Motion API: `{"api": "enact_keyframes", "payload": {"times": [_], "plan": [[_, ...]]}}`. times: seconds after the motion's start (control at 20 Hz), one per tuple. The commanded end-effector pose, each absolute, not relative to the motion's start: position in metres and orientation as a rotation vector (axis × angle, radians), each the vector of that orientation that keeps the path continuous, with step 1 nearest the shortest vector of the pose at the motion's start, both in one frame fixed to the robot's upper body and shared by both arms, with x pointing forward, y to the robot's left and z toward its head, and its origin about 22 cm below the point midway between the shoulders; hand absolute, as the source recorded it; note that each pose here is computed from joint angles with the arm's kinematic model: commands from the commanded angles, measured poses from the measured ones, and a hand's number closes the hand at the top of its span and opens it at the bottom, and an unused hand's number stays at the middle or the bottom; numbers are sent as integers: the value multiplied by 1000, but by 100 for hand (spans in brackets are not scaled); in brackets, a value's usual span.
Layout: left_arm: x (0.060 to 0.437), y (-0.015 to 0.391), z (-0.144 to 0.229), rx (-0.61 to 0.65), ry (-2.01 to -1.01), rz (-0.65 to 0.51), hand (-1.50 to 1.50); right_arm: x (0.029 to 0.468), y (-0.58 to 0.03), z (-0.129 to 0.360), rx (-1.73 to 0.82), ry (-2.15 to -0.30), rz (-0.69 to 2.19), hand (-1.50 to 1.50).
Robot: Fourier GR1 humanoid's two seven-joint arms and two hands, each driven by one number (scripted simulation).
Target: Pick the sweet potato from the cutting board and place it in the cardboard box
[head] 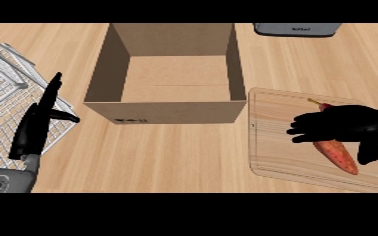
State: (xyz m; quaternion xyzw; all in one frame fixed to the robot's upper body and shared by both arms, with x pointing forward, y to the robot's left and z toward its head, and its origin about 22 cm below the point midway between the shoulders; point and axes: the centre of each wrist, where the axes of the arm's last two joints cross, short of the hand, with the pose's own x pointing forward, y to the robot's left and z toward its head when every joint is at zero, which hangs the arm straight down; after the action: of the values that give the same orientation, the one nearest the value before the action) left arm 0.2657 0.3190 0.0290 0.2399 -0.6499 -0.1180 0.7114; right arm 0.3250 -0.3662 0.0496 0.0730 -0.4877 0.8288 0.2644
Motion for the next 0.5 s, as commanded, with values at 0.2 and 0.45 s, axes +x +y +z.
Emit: {"api": "enact_keyframes", "payload": {"times": [0.2, 0.45], "plan": [[261, 340, 28, 631, -1383, -234, 0, 330, -369, 49, 561, -1416, 2219, -150], [258, 360, 26, 640, -1380, -213, 0, 313, -386, 53, 558, -1354, 2289, -150]]}}
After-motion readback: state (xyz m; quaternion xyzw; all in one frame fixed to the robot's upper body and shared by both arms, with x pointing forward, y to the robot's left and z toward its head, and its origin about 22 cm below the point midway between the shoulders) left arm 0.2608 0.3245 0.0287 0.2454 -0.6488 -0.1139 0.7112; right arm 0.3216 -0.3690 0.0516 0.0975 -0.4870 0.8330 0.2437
